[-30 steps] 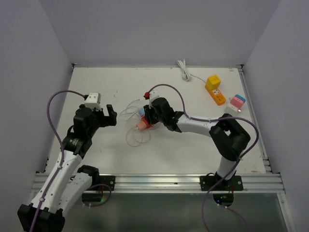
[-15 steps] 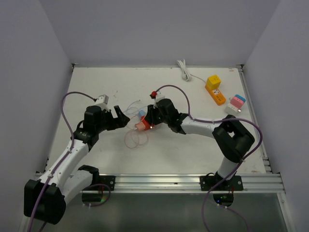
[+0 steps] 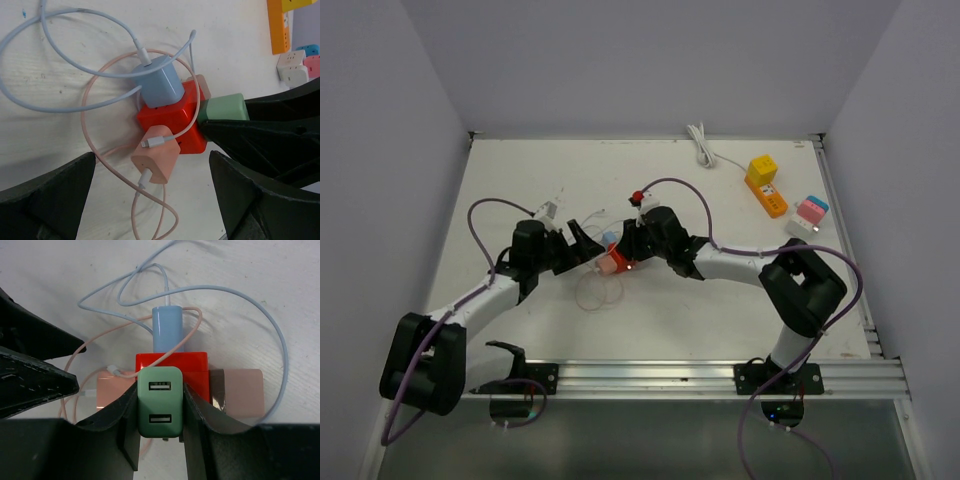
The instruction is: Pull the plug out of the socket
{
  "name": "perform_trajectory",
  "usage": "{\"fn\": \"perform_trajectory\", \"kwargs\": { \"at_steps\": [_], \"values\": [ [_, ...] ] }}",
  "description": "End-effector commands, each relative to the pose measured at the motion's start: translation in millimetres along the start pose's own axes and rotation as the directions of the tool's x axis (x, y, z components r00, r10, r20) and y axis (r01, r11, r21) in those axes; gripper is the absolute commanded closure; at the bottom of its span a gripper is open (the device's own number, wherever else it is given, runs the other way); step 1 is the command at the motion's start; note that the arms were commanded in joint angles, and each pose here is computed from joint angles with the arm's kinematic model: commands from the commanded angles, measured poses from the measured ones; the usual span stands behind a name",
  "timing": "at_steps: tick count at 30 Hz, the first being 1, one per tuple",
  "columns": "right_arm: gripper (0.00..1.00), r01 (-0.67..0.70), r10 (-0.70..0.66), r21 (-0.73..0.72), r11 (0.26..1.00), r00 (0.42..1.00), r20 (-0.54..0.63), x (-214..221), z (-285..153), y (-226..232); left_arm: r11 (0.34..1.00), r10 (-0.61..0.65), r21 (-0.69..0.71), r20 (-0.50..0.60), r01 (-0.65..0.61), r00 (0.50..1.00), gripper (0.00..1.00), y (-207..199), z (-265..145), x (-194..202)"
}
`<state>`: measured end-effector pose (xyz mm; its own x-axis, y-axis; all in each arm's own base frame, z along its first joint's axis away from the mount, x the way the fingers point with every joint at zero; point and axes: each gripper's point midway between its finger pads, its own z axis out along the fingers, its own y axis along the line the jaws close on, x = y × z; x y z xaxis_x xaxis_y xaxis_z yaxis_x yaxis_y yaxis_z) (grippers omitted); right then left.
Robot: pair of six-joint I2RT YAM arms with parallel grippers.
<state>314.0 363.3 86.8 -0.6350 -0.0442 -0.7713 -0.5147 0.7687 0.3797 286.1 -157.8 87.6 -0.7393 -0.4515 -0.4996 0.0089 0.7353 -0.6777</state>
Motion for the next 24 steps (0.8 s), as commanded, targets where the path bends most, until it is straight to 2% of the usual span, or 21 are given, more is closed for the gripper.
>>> {"fn": "perform_trajectory", "kwargs": {
  "at_steps": [1, 9, 14, 15, 18, 24],
  "values": [
    [1.0, -0.036, 0.035, -0.017, 0.999, 0.998, -0.053, 19.6, -0.7, 3.1, 0.994, -0.035, 0.109, 0.032, 0.032, 0.999, 0.0, -26.2, 9.2, -9.1],
    [1.0, -0.034, 0.032, -0.025, 0.999, 0.997, -0.064, 23.5, 0.1, 3.5, 0.996, -0.009, 0.089, -0.03, 0.012, 1.0, 0.02, -25.8, 31.4, 8.5],
    [1.0, -0.023, 0.021, -0.03, 0.999, 0.998, -0.063, 21.9, -1.6, 4.4, 1.0, 0.014, 0.004, -0.028, -0.014, 0.999, 0.1, -10.4, 43.6, 8.0],
    [1.0, -0.021, 0.019, -0.033, 0.999, 0.998, -0.06, 21.1, -2.2, 5.5, 1.0, 0.021, -0.011, -0.018, -0.021, 1.0, 0.11, -9.2, 45.0, 3.9],
    [1.0, -0.015, 0.013, -0.035, 0.999, 0.998, -0.061, 21.1, -3.8, 5.6, 0.995, 0.017, -0.094, 0.032, -0.014, 0.999, 0.23, 2.9, 48.3, -8.1],
    [1.0, -0.005, 0.003, -0.033, 0.999, 0.999, -0.054, 19.4, -7.2, 4.6, 0.987, -0.009, -0.16, 0.103, 0.025, 0.995, 0.26, 11.5, 51.5, -28.3]
  ]
}}
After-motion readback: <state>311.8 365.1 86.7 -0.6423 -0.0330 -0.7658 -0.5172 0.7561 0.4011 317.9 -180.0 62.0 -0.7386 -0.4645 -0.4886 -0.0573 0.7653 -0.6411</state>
